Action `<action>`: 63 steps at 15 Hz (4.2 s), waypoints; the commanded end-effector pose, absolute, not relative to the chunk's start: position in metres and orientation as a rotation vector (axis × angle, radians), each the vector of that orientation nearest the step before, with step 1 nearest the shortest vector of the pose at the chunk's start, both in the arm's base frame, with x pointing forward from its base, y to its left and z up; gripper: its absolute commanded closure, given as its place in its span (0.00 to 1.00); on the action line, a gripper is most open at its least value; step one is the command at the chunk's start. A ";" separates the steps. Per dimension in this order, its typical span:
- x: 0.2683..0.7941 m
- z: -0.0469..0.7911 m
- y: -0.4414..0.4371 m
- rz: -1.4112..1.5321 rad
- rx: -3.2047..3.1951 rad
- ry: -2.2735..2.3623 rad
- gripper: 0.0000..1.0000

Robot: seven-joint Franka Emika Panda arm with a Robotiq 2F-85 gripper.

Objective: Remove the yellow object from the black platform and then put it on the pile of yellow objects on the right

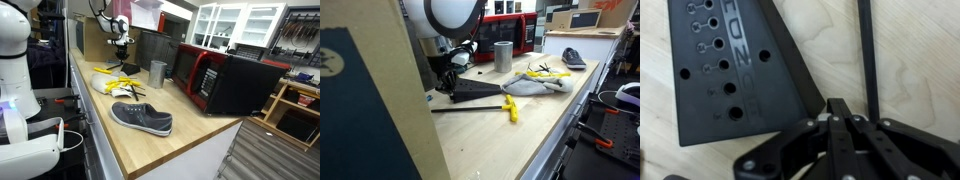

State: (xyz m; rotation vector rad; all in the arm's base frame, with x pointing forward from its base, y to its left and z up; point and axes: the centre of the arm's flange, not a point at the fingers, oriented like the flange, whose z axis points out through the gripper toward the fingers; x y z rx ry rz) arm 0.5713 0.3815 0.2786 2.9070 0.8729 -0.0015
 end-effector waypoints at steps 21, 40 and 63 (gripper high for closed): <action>0.563 0.359 0.326 -0.004 2.755 1.127 1.00; 0.491 0.473 0.239 0.130 2.762 0.890 0.00; 0.431 0.584 0.168 0.490 2.937 0.562 0.00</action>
